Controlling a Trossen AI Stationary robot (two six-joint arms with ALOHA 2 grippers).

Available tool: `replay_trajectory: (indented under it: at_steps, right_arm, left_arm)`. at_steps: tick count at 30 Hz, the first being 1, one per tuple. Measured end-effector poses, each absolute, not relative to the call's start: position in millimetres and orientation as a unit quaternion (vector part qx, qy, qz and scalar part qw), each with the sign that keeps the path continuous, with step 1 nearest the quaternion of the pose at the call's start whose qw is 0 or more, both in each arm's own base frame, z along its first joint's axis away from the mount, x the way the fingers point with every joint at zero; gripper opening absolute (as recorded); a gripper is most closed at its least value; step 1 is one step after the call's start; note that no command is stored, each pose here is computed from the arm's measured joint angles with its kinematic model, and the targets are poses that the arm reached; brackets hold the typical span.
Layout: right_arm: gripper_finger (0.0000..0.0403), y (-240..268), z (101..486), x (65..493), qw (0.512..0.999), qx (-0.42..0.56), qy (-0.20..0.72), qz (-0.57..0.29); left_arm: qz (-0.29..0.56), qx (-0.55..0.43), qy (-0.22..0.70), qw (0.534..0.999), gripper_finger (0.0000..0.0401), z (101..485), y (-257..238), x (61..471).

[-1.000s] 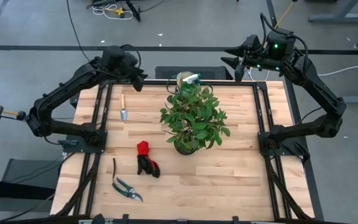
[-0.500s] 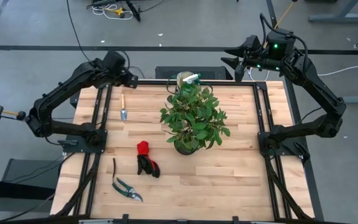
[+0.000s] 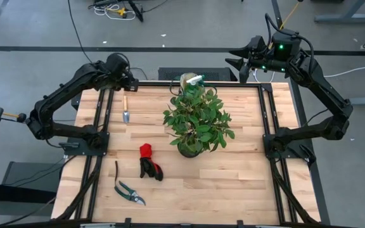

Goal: Pick & Place Garden tools in Gardening bag
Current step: Put the brown hand trowel into the gardening bag

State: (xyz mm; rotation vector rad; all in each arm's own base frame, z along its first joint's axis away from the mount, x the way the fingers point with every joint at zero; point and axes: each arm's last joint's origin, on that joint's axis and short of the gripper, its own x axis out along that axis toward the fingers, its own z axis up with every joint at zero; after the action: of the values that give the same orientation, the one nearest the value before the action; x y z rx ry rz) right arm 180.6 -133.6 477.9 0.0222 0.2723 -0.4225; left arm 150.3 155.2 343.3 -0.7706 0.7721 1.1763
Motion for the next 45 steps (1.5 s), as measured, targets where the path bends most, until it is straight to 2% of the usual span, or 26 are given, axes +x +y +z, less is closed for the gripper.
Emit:
replay_trajectory:
  at_steps: [4, 12, 18, 25, 34, 45]
  right_arm:
    - [0.0194, -134, 478, 181, 0.969, 0.012, 0.134, -0.209]
    - [0.0194, -134, 478, 181, 0.969, 0.012, 0.134, -0.209]
    - [0.0194, -134, 478, 181, 0.968, 0.017, 0.133, -0.210]
    - [0.0194, -134, 478, 181, 0.968, 0.017, 0.133, -0.211]
    - [0.0194, -134, 478, 181, 0.968, 0.017, 0.133, -0.211]
    - [0.0194, -134, 479, 181, 0.969, 0.015, 0.130, -0.211]
  left_arm:
    - [0.522, -0.351, 0.356, 0.691, 0.0180, 336, 155, 150]
    - [0.540, -0.380, 0.380, 0.647, 0.0252, 295, 154, 149]
    - [0.545, -0.389, 0.388, 0.634, 0.0284, 260, 153, 149]
    - [0.550, -0.397, 0.383, 0.627, 0.0289, 234, 156, 144]
    - [0.566, -0.420, 0.368, 0.606, 0.0289, 230, 170, 131]
    - [0.564, -0.435, 0.421, 0.562, 0.0289, 196, 193, 137]
